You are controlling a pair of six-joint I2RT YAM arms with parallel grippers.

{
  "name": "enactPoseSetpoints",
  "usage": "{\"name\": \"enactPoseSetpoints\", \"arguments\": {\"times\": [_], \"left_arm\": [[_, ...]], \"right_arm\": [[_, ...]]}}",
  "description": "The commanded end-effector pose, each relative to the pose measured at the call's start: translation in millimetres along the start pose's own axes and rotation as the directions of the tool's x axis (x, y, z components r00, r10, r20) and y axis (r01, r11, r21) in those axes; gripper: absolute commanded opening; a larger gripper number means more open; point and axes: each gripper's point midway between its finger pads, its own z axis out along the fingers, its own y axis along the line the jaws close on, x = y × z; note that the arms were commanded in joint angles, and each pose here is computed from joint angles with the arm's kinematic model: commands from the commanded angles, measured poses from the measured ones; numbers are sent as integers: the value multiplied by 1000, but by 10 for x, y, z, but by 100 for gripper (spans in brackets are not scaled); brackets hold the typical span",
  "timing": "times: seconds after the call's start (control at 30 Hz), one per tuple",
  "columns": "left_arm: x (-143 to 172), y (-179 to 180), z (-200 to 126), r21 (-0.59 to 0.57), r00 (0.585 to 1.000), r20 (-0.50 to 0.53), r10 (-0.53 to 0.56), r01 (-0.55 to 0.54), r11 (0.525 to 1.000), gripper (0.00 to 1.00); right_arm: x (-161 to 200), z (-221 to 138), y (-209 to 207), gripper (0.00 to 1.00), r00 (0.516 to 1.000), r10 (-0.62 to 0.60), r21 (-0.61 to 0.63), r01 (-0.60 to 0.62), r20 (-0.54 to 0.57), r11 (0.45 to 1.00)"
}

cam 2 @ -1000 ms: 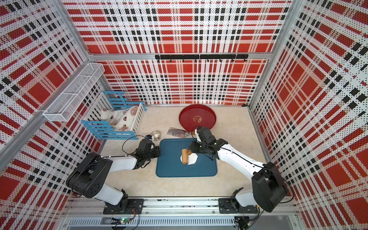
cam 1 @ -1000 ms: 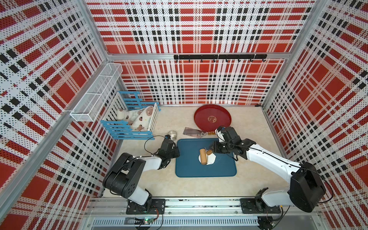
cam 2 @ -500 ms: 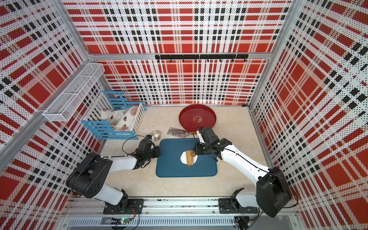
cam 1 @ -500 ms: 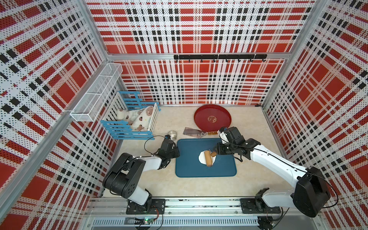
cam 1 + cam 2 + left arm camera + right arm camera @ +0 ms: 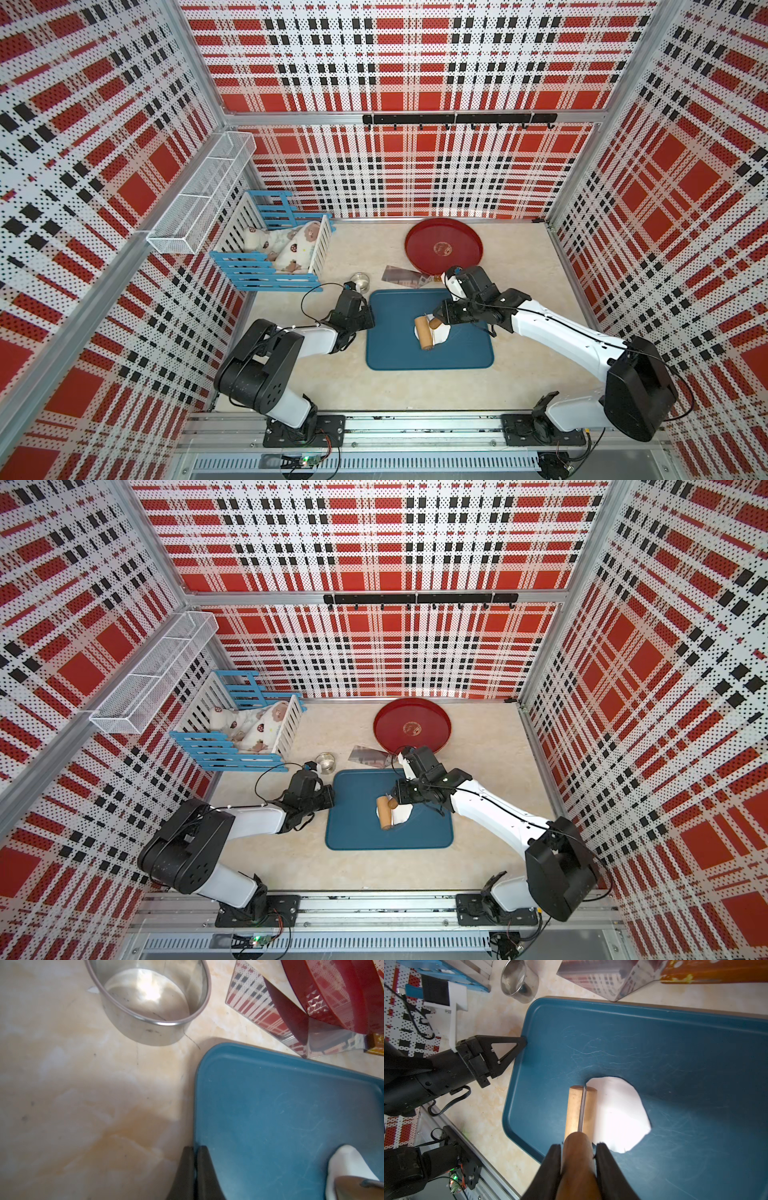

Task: Roll out the dumpling wrappers from the dough
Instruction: Flatten out the dough on the work surface.

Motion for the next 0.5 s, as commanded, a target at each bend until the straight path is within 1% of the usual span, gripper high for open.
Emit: {"name": "enactPoseSetpoints", "arguments": {"times": [0.0,0.3,0.47], "left_arm": [[132,13,1,-5,998,-56,-6,5,1000,0],[140,23,-9,-8,998,-55,-5,5,1000,0],[138,26,-14,-9,999,-53,-6,5,1000,0]], "right_arm": [[625,210,-447,0,977,27,180,13,-213,984],[580,177,-490,0,978,38,221,8,-205,975],[635,234,-513,0,971,43,231,13,-237,973]]}}
